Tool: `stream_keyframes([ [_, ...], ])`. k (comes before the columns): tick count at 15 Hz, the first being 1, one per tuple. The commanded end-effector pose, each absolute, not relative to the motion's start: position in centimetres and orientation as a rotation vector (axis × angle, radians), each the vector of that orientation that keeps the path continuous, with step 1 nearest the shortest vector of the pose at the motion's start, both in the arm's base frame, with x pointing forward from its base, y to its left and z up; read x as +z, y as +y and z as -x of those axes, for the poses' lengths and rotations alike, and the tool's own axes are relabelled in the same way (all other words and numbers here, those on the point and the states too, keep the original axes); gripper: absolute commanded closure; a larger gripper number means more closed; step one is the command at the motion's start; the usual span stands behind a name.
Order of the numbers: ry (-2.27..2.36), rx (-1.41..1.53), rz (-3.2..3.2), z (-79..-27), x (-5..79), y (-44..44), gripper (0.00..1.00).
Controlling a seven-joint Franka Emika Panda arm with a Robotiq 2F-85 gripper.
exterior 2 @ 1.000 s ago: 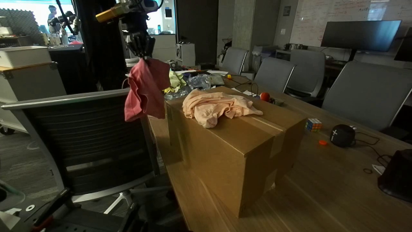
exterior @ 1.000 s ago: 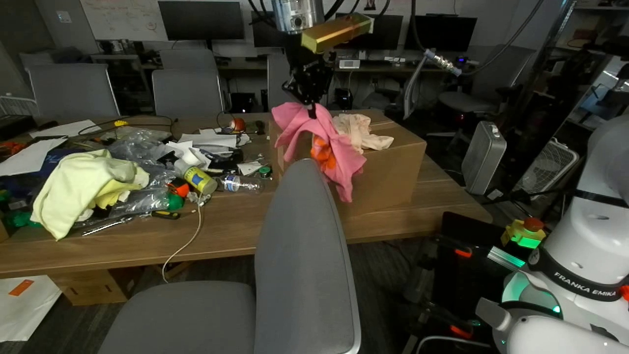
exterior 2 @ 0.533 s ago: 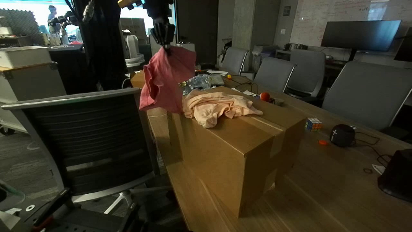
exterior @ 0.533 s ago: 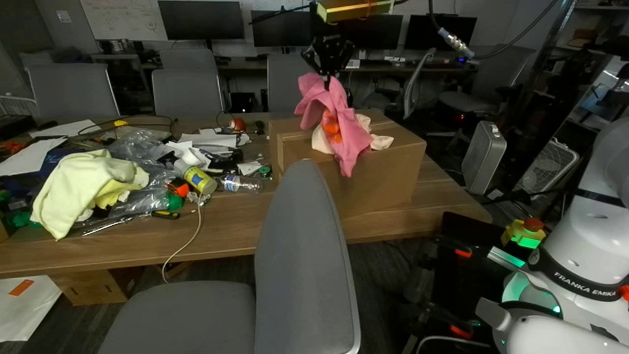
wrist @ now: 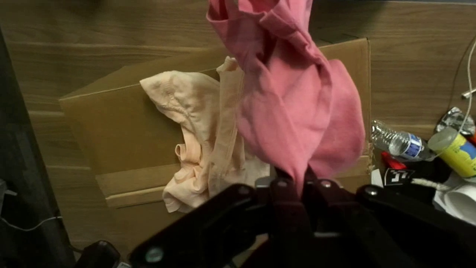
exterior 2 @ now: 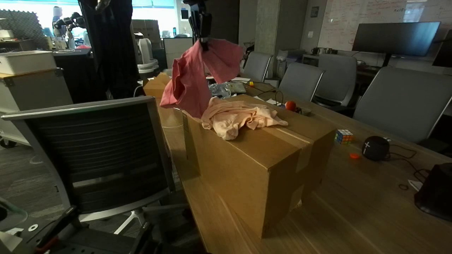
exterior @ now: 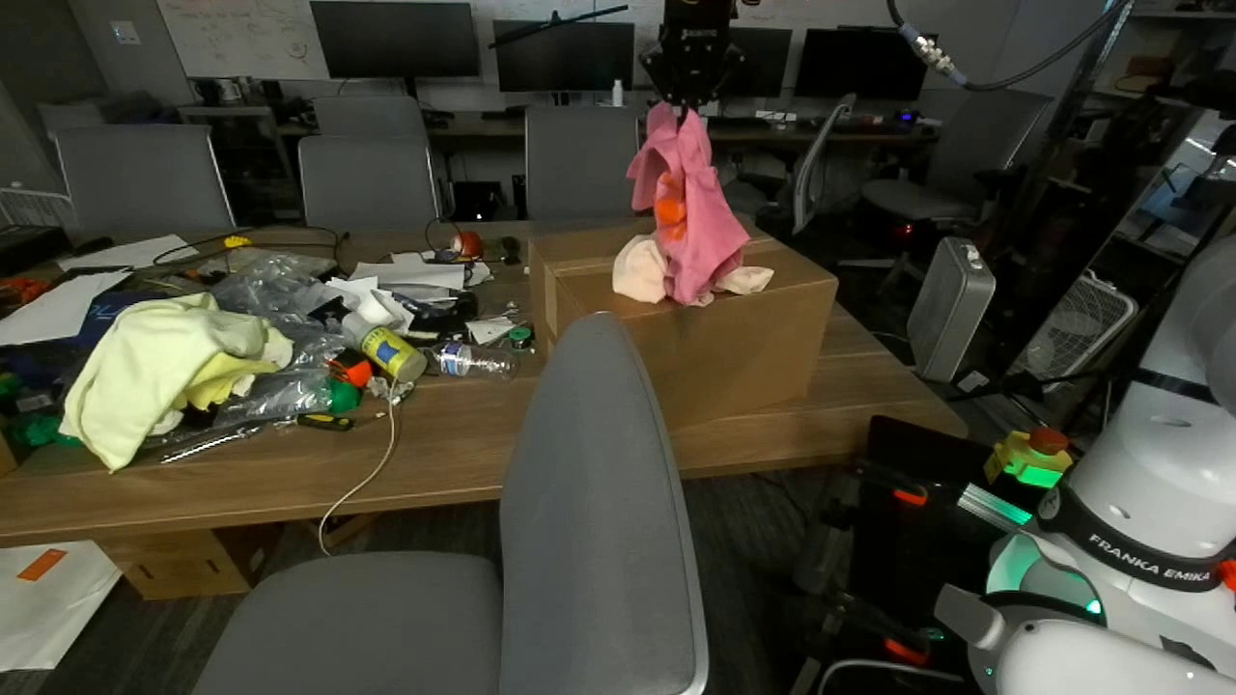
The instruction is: Place the t-shirts on the brown box
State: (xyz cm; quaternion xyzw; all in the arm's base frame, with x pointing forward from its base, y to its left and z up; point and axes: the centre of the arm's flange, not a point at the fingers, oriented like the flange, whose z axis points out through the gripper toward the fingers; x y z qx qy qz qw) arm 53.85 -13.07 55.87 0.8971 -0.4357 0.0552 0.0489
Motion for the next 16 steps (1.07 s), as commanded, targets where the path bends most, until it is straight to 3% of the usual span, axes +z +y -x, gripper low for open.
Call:
stream_keyframes([
  [1, -1.526, 0.229, -2.685, -52.0, 57.1, -15.5, 0.91],
  [12, -1.927, 0.301, -2.630, -49.6, 58.8, -21.3, 0.89],
  [13, -1.915, 0.293, -2.652, -49.8, 58.7, -21.4, 0.66],
  [15, -1.880, 0.238, -2.695, -50.0, 58.0, -21.3, 0.64],
  [16, -1.856, 0.221, -2.716, -50.0, 57.6, -21.1, 0.56],
])
